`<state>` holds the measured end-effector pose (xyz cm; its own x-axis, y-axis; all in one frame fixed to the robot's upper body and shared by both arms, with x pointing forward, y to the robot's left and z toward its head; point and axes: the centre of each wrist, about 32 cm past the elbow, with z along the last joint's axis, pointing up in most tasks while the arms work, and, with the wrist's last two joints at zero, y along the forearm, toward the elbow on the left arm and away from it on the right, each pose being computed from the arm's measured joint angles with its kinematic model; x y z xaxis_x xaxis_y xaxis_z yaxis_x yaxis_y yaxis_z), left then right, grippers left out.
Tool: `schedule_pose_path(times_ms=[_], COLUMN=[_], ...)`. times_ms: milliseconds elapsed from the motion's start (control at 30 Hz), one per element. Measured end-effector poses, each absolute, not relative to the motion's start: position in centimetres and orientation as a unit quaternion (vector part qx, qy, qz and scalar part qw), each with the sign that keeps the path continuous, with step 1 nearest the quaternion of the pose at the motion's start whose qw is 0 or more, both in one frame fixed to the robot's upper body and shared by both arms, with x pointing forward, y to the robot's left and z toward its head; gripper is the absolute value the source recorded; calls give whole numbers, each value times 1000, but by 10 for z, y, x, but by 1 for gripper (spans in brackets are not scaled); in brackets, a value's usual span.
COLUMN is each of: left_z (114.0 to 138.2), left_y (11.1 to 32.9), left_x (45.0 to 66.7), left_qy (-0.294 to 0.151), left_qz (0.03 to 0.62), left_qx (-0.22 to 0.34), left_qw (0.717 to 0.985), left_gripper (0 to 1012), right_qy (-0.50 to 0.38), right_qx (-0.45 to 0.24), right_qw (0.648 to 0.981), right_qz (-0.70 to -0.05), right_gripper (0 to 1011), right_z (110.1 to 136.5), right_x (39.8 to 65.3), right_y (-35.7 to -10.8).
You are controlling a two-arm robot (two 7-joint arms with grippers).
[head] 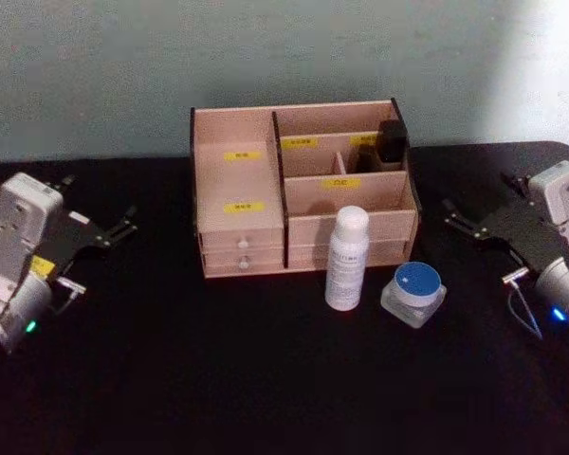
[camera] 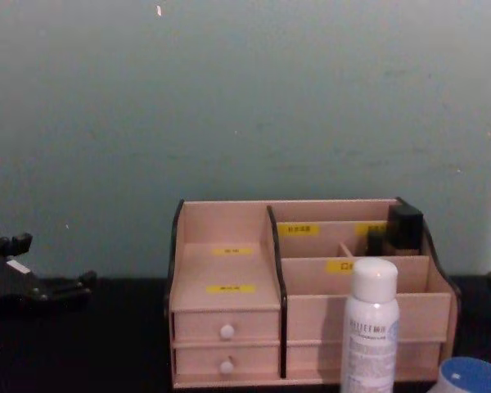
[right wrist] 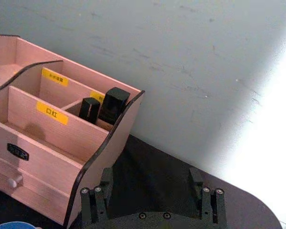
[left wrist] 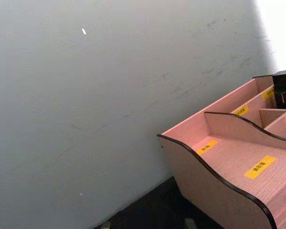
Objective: Pick up the facial cleanser and watermelon frost from the table and place them into the tiered storage box.
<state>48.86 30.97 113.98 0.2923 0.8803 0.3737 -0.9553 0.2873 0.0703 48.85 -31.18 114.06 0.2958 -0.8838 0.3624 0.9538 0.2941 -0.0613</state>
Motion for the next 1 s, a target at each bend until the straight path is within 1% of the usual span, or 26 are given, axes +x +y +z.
schedule_pose_path(times_ms=[167, 567, 633, 733, 833, 1000], left_z=[1140, 1140, 1140, 1140, 1140, 1140], left_y=[310, 310, 310, 310, 310, 310], left_x=[489, 489, 489, 489, 489, 489], left_qy=[-132, -132, -132, -132, -132, -132], left_qz=[580, 580, 580, 580, 580, 580], left_qx=[141, 141, 142, 142, 141, 141], left_qw=[791, 791, 791, 791, 791, 791], left_gripper=[1001, 1001, 1001, 1001, 1001, 1001], right_qy=[-129, -125, -126, -127, -129, -125], right_qx=[-124, -106, -98, -90, -79, -71], right_qw=[798, 815, 825, 835, 852, 871], right_qz=[-575, -556, -542, -528, -501, -470], right_gripper=[1003, 1003, 1003, 1003, 1002, 1002], right_z=[1143, 1155, 1160, 1162, 1164, 1163], right_x=[485, 456, 447, 441, 434, 431], right_y=[-315, -335, -339, -341, -339, -335])
